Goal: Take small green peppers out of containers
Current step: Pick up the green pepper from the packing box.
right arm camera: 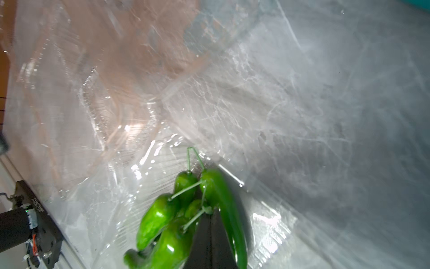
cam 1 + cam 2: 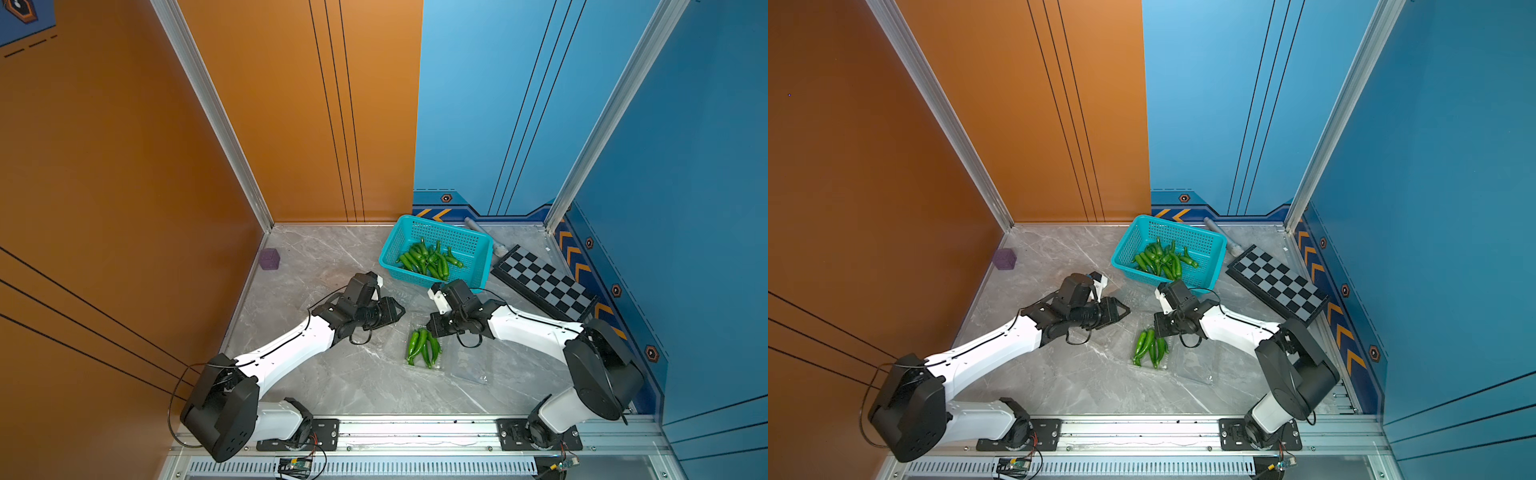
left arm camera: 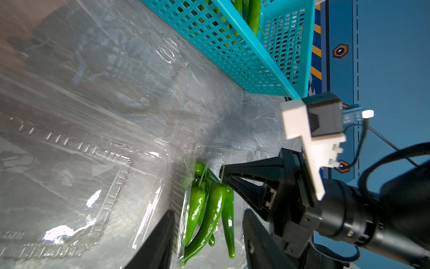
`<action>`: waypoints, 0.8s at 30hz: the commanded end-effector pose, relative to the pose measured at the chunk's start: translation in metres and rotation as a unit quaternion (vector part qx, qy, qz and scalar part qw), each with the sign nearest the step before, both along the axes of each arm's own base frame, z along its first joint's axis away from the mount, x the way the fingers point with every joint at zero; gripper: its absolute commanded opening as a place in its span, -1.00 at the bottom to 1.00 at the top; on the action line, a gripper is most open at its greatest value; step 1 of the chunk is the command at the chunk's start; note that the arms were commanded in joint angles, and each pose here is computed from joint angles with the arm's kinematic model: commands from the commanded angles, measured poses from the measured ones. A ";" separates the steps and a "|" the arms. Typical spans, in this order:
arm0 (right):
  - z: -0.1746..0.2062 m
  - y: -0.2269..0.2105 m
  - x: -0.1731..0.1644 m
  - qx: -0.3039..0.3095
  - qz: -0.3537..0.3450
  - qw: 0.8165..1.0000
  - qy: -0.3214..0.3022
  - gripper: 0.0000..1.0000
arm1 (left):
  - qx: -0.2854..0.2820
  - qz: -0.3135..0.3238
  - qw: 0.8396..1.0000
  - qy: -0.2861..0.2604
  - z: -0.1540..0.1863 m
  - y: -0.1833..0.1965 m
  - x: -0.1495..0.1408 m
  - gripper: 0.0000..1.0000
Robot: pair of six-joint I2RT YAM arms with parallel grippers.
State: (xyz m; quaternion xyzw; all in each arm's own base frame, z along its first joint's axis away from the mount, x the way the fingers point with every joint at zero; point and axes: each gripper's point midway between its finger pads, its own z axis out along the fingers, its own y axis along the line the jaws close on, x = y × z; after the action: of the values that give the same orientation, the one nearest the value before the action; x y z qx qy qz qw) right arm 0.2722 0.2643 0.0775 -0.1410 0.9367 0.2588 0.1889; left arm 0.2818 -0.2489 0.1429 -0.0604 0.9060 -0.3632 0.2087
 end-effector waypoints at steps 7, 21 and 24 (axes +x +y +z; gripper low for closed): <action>0.044 -0.009 -0.009 0.031 0.009 0.999 -0.026 -0.94 | 0.011 0.003 1.000 0.008 -0.007 0.005 -0.001 -0.01; 0.071 -0.027 0.003 0.056 -0.010 0.997 -0.042 -0.94 | 0.012 -0.002 1.000 0.004 -0.004 0.001 0.004 -0.02; 0.084 -0.031 0.011 0.067 -0.015 0.996 -0.052 -0.94 | 0.014 -0.002 1.000 0.008 -0.007 0.000 0.005 -0.02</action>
State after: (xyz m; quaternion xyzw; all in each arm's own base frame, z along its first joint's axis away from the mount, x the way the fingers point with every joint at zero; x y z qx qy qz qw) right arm 0.2797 0.2345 0.1375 -0.1170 0.9182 0.2964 0.2352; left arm 0.2826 -0.2494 0.1353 -0.0622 0.9100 -0.3572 0.2010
